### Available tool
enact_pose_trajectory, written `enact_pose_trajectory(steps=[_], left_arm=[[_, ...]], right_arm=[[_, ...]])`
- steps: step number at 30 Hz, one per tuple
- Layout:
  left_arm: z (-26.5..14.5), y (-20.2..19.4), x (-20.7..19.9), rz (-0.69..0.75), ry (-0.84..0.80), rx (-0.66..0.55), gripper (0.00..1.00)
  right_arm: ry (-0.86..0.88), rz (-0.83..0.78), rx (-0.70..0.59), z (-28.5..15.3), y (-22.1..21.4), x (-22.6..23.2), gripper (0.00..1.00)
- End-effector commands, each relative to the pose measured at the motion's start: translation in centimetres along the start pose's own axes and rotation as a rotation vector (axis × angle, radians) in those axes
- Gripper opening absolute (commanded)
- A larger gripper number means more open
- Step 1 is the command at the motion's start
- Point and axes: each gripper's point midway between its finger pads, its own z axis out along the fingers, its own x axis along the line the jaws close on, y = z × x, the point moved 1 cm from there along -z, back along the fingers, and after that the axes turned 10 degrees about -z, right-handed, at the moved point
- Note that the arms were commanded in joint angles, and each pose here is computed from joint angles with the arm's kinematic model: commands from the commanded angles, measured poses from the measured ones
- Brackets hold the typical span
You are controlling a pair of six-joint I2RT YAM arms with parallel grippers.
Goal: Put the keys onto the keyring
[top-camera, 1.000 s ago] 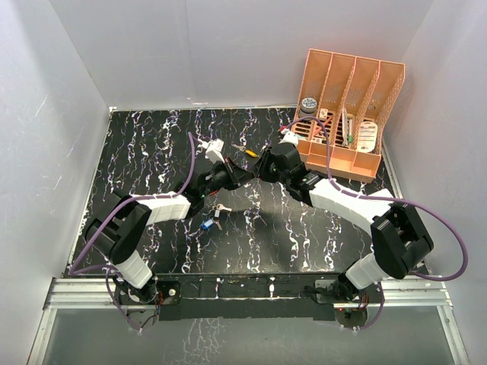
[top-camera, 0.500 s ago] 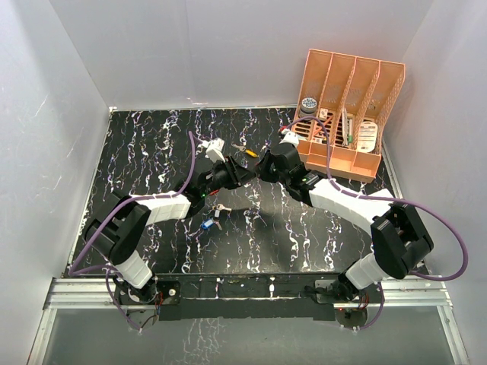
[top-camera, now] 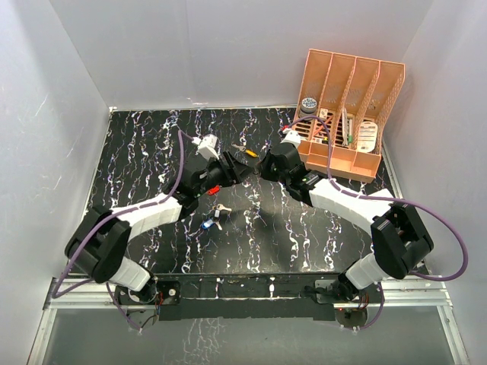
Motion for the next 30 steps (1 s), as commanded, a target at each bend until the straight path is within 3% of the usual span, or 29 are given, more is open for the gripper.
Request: enact_pose_trajectory(steps=[1,9,17,30], left_arm=[[-2.1,2.6,0.1,0.048,0.101,-0.102,0.63],[-3.7,3.9,3.9,0.124,0.342,-0.073,0.7],[-2.4,1.2,9.6,0.162,0.519,0.094,0.66],[-3.7,1.2,13.4,0.156,0.654,0.072,0.59]], right_arm=[[0.004,-0.021,-0.101,-0.8,3.2,0.5,0.0],[-0.078,-0.13,-0.062,0.0,1.8,-1.5,0.0],[-0.107,-0.208,-0.043,0.1,1.3,-2.4,0.0],[-0.079,-0.222,-0.016,0.5,0.8,-1.9,0.0]])
